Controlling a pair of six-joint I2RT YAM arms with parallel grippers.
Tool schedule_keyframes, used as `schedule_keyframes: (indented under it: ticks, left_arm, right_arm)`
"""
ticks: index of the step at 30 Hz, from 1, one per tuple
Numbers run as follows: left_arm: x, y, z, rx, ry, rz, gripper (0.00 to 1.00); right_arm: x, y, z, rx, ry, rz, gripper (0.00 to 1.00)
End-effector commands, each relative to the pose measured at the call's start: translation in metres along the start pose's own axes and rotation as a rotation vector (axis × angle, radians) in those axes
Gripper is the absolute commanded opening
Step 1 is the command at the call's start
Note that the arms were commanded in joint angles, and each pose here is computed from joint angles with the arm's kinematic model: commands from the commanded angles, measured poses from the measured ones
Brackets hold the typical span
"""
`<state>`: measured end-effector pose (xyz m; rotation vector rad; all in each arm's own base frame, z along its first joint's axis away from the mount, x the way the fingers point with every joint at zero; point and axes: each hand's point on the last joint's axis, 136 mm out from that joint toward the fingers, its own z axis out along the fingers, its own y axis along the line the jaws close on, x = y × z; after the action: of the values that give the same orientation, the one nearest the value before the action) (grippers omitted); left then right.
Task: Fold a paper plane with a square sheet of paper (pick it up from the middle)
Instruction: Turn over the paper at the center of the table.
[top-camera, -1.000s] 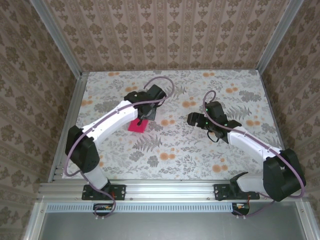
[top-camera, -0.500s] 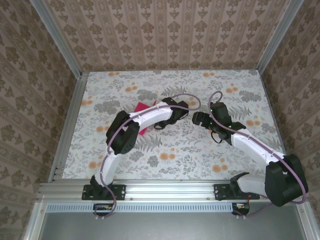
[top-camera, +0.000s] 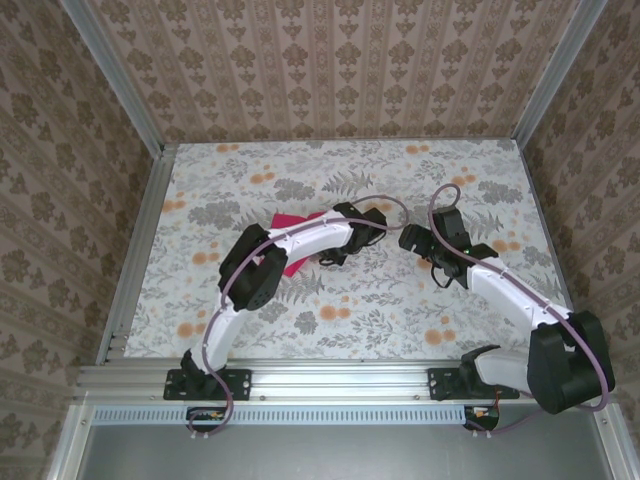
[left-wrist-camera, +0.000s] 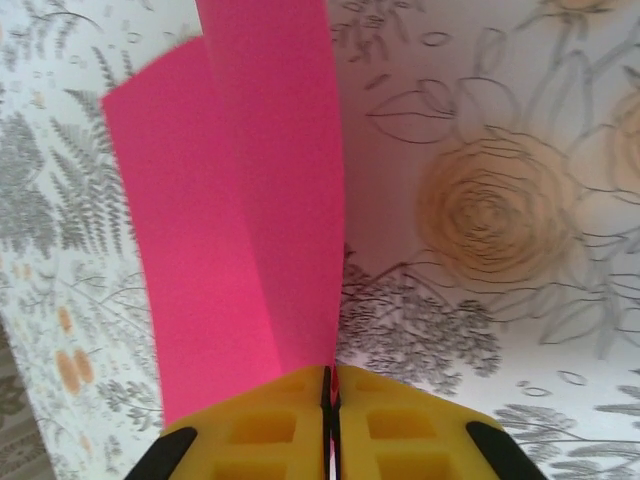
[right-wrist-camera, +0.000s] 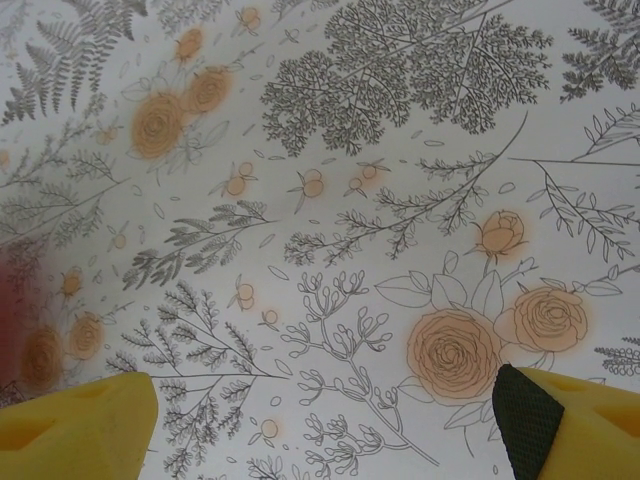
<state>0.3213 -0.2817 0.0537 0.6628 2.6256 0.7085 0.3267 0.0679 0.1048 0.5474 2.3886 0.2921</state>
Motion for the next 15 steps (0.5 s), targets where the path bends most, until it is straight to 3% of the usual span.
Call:
schedule_keyframes:
  ticks: [1, 9, 15]
  left_arm:
    - [-0.001, -0.016, 0.001, 0.072, 0.014, -0.013, 0.16]
    - [-0.001, -0.029, 0.000, 0.162, 0.029, -0.035, 0.27]
    - [-0.014, -0.029, -0.048, 0.363, -0.039, -0.095, 0.42]
  right_arm:
    - [0.004, -0.013, 0.002, 0.056, 0.016, 0.030, 0.90]
    - [0.004, -0.015, 0.002, 0.051, 0.026, 0.043, 0.90]
    - [0.007, -0.009, 0.002, 0.013, 0.052, 0.022, 0.90]
